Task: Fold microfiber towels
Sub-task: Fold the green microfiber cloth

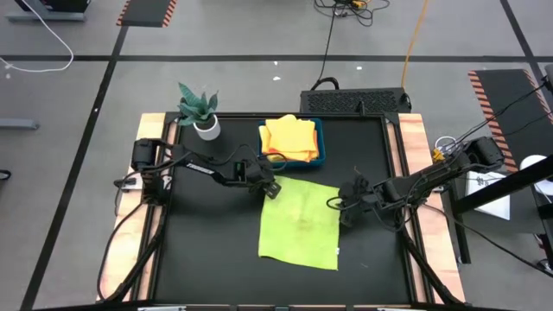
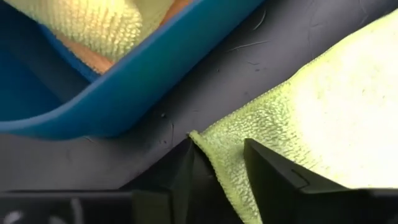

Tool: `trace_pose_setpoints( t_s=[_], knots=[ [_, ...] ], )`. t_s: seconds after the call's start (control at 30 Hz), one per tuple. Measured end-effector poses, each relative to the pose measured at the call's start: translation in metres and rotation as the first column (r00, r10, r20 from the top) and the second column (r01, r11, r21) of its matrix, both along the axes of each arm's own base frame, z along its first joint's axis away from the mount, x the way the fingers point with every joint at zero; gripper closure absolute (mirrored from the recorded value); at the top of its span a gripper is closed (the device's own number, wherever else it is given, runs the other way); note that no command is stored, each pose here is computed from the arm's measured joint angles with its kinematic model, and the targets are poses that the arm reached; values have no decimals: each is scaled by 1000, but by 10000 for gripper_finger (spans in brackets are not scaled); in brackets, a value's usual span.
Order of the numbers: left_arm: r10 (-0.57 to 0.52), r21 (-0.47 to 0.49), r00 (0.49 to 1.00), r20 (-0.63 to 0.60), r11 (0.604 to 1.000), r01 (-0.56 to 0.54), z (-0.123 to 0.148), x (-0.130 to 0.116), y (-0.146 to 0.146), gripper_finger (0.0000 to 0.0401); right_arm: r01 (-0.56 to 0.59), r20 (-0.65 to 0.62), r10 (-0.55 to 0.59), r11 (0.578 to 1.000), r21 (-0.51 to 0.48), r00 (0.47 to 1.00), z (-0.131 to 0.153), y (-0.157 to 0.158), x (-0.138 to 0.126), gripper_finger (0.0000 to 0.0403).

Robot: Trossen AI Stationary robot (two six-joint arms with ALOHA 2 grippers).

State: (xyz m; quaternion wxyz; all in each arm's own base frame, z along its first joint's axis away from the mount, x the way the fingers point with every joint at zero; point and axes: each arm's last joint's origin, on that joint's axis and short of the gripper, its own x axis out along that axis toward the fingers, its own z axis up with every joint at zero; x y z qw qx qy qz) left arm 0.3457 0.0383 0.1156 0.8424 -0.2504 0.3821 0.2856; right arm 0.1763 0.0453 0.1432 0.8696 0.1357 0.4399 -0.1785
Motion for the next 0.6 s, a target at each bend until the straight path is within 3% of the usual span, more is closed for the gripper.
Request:
trace_pose_setpoints(
  t_s=[0.13, 0.3, 0.47, 0.6],
  knots=[
    [-29, 48, 999, -18, 998, 30, -1, 0, -2, 310, -14, -107, 12, 1000, -21, 994, -5, -2, -9, 257],
    [-63, 85, 998, -31, 994, 65, -1, 1, -3, 389, 59, -146, -61, 998, -16, 987, -7, -10, -11, 257],
    [-94, 104, 995, -43, 990, 98, -1, 1, -5, 397, 163, -120, -164, 986, -23, 979, -6, -22, -8, 257],
    [-116, 118, 992, -50, 986, 121, -1, 1, -8, 398, 216, -110, -210, 975, 43, 971, -5, -33, -4, 257]
  ],
)
